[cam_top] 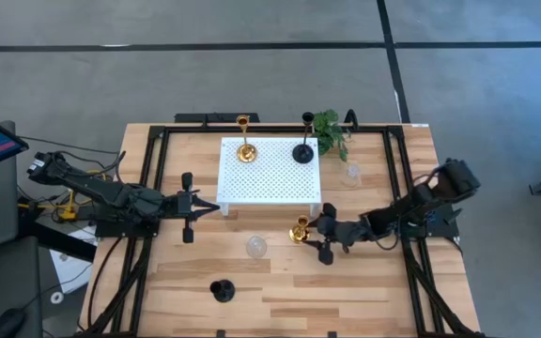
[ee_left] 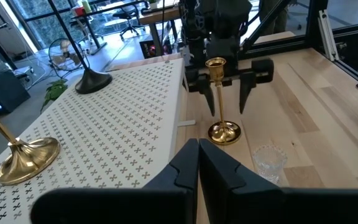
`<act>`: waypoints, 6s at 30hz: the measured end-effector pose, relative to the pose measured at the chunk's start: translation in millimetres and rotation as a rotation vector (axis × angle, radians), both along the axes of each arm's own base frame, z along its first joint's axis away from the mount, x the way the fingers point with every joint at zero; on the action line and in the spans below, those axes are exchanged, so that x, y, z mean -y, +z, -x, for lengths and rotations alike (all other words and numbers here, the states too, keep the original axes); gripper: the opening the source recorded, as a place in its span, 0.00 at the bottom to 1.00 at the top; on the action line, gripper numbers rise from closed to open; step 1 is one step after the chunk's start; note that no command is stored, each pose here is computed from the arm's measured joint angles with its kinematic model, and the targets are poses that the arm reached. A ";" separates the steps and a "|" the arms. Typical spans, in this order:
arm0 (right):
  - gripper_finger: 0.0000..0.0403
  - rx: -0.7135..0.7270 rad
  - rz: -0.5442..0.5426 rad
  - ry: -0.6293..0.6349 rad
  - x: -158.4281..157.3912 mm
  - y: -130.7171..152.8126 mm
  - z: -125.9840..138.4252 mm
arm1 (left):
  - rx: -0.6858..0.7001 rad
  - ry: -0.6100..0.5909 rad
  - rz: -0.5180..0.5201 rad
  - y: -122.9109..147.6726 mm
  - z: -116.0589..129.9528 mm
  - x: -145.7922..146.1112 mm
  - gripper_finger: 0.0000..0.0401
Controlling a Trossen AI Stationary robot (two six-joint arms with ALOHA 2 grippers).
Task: Pick & Place candle stick holders
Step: Put the gold candle holder on the shelf
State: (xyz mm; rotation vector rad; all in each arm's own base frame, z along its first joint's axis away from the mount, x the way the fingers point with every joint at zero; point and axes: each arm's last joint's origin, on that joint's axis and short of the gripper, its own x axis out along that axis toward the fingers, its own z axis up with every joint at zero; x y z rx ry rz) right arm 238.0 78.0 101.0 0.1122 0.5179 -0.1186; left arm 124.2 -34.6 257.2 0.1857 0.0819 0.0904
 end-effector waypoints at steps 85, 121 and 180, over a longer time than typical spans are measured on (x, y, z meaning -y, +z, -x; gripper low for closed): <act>0.02 0.084 0.009 -0.013 -2.1 80.2 -3.4 | 0.004 -0.005 0.038 -0.7 -6.0 2.6 0.03; 0.01 -0.029 0.154 0.198 -5.2 167.9 -93.9 | 0.279 -0.145 0.094 18.9 -85.6 37.2 0.44; 0.02 -0.007 0.172 0.238 28.0 171.8 -102.4 | 0.196 -0.253 0.246 36.2 -143.1 -6.9 0.27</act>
